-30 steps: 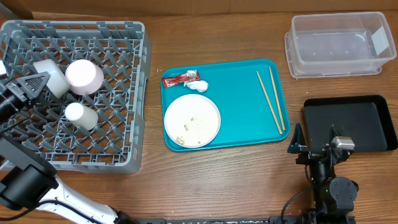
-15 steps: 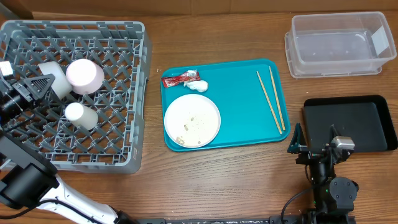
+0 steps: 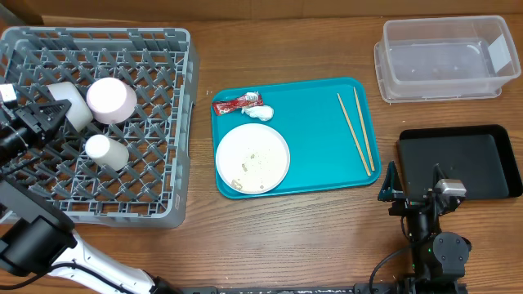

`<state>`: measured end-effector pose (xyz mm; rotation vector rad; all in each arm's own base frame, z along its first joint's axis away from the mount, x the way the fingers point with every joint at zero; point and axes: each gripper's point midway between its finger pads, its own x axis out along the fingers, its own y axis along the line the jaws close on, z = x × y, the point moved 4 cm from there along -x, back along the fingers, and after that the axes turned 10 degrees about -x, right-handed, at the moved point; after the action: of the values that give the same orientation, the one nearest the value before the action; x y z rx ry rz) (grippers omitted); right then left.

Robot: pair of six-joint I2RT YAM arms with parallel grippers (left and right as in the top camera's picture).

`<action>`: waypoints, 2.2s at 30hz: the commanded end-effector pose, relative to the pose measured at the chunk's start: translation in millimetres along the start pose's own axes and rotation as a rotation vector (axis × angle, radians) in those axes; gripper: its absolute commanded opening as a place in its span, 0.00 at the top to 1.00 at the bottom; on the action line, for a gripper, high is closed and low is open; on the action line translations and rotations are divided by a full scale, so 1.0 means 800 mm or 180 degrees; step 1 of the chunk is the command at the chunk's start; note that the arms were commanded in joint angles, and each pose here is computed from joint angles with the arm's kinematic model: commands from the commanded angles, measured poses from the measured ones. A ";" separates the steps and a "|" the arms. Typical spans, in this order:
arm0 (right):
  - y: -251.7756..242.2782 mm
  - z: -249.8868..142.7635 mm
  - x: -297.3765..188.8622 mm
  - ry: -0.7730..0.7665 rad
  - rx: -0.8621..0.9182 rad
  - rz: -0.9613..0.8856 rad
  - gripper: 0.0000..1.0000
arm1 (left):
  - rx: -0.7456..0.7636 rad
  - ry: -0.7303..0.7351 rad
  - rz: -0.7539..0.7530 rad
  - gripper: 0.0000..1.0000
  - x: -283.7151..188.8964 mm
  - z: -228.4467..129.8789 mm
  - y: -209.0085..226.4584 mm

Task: Sort waste into correct bins and load items into the dishwasher
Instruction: 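Lower the white bowl into the rack and release it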

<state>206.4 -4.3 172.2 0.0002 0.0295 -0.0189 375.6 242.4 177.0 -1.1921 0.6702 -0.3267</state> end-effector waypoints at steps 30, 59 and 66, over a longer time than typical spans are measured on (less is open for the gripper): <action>0.000 -0.002 0.000 -0.0016 0.0014 -0.0004 0.00 | -0.0734 -0.0343 0.1162 0.96 -0.100 0.026 0.011; 0.000 -0.002 0.000 -0.0016 0.0015 -0.0004 0.00 | -0.0572 -0.0940 0.4386 0.96 -0.047 0.033 0.049; 0.000 -0.002 0.000 -0.0016 0.0014 -0.0004 0.00 | -0.0908 -0.1178 0.4301 0.96 -0.068 0.029 0.030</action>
<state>206.4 -4.3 172.2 0.0003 0.0295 -0.0185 344.7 293.6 149.6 -0.7500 1.1525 1.0737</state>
